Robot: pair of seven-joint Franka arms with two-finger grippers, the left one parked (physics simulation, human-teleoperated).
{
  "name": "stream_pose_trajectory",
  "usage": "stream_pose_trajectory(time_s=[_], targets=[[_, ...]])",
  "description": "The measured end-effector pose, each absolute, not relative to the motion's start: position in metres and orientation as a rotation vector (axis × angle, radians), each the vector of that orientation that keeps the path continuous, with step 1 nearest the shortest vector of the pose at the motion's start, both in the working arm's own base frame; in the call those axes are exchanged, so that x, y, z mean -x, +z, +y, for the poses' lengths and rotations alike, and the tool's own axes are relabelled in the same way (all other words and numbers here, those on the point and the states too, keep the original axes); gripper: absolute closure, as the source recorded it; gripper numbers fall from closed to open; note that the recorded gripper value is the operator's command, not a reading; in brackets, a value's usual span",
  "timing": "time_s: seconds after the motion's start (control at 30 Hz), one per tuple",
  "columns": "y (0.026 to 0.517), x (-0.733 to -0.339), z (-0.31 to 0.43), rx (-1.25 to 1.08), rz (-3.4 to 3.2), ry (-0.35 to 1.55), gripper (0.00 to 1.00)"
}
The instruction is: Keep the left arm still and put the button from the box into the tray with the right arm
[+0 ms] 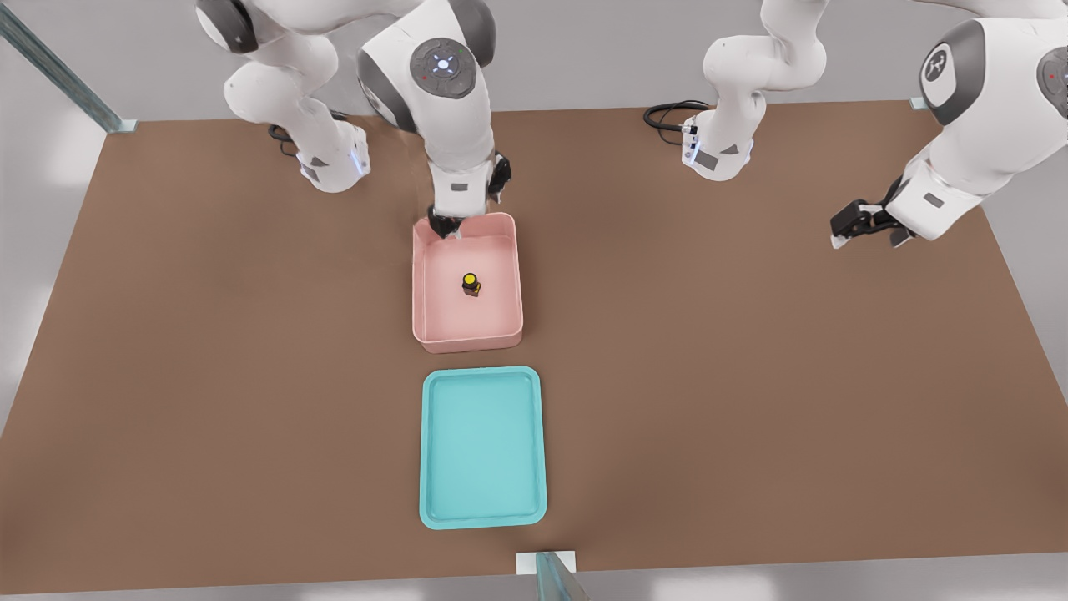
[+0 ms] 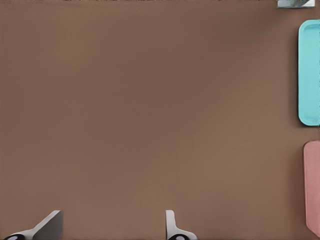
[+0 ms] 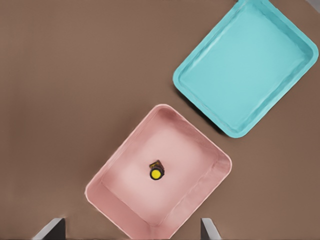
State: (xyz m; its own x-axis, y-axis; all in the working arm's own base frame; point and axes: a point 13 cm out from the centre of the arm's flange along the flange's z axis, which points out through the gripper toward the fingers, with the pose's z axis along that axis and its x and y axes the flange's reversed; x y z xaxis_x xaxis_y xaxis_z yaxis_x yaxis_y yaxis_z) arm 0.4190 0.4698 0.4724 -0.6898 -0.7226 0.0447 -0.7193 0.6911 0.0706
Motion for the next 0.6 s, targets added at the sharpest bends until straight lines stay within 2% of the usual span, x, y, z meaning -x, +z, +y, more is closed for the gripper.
stream_pose_trajectory(time_s=[0.07, 0.1, 0.17, 0.23, 0.3, 0.43, 0.6], targets=[[0.425, -0.347, 0.506, -1.179, -2.746, -0.042, 0.00], [0.382, -0.310, 0.500, -1.139, -2.707, 0.035, 0.00], [0.295, -0.292, 0.464, -0.959, -2.717, 0.160, 0.00], [0.237, -0.293, 0.436, -0.789, -2.777, 0.195, 0.00], [0.201, -0.304, 0.419, -0.638, -2.862, 0.187, 0.00], [0.184, -0.356, 0.402, -0.345, -3.032, 0.113, 0.01], [0.139, -0.369, 0.367, -0.125, -3.120, 0.072, 0.01]])
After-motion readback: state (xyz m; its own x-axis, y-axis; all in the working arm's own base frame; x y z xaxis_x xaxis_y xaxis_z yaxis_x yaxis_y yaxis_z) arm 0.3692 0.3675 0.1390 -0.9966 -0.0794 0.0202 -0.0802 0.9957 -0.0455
